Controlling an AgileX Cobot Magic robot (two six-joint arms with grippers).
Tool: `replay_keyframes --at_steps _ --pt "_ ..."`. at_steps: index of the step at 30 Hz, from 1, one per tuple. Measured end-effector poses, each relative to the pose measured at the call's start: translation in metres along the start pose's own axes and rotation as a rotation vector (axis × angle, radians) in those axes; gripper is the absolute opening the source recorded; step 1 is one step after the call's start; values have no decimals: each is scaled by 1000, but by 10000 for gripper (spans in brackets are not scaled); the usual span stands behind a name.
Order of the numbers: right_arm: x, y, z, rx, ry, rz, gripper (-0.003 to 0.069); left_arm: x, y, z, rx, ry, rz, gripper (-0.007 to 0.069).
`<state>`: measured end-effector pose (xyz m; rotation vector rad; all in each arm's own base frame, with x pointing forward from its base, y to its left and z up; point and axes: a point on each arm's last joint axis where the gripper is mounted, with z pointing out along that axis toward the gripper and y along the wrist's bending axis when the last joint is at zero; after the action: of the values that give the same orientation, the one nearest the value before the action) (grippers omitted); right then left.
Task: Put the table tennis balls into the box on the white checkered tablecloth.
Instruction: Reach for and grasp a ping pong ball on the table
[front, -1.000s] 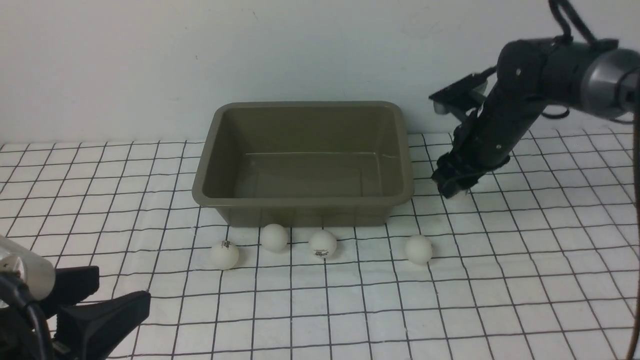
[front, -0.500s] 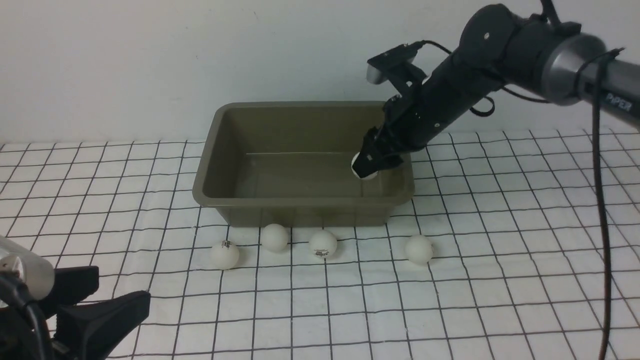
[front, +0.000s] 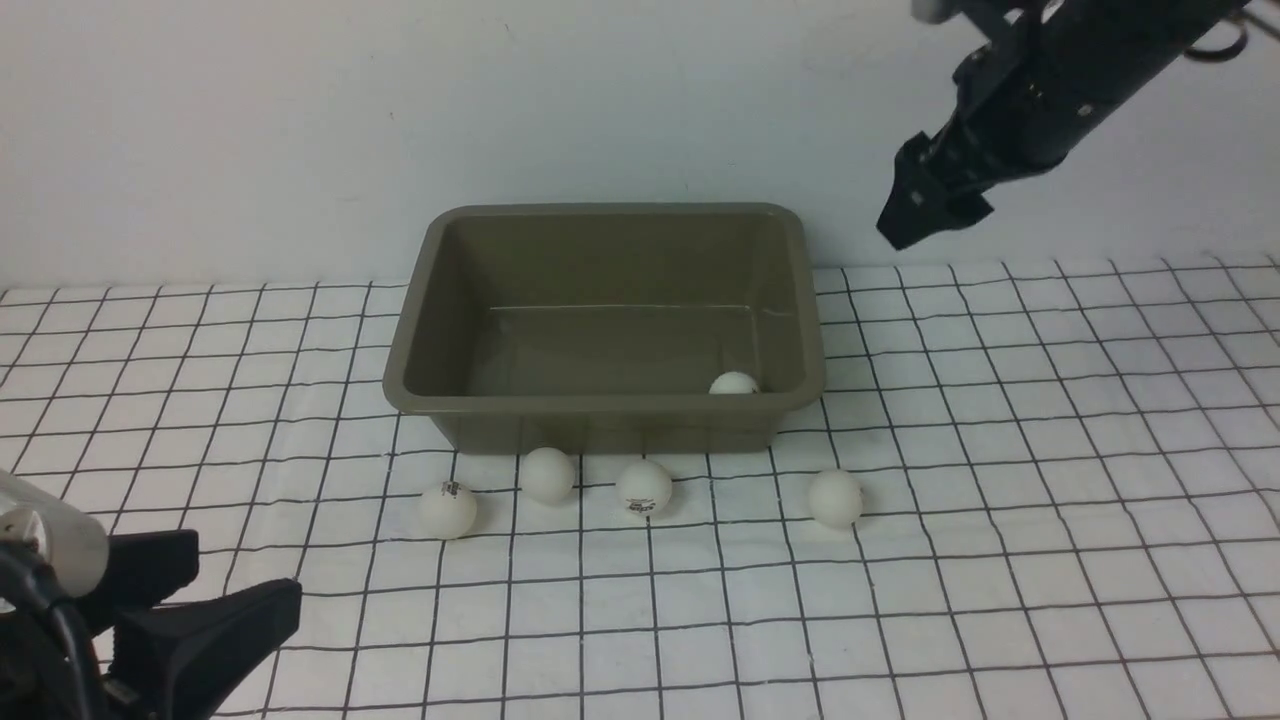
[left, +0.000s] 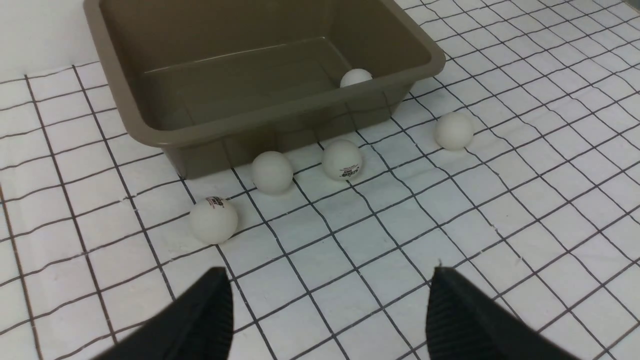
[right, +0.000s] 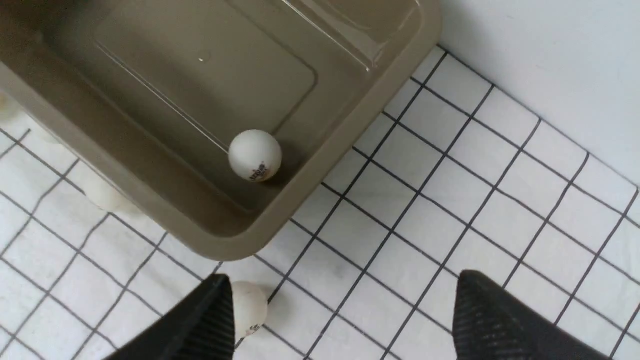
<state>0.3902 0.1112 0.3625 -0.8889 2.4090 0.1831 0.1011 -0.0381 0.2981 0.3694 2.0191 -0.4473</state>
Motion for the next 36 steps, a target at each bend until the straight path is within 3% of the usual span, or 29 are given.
replay_keyframes --at_steps 4,7,12,18,27,36 --pt "22 18 -24 -11 18 76 526 0 0 0 0 0 -1 468" --pt "53 36 -21 -78 80 119 526 0 0 0 1 -1 -1 468" --pt "95 69 37 -135 107 167 526 0 0 0 4 -4 -6 468" --pt "100 100 99 -108 132 47 526 -1 0 0 2 -6 -6 468" --pt "106 92 147 14 135 13 526 0 0 0 5 -4 -6 468" --pt "107 91 164 27 108 22 522 0 -1 0 6 -3 -6 468"
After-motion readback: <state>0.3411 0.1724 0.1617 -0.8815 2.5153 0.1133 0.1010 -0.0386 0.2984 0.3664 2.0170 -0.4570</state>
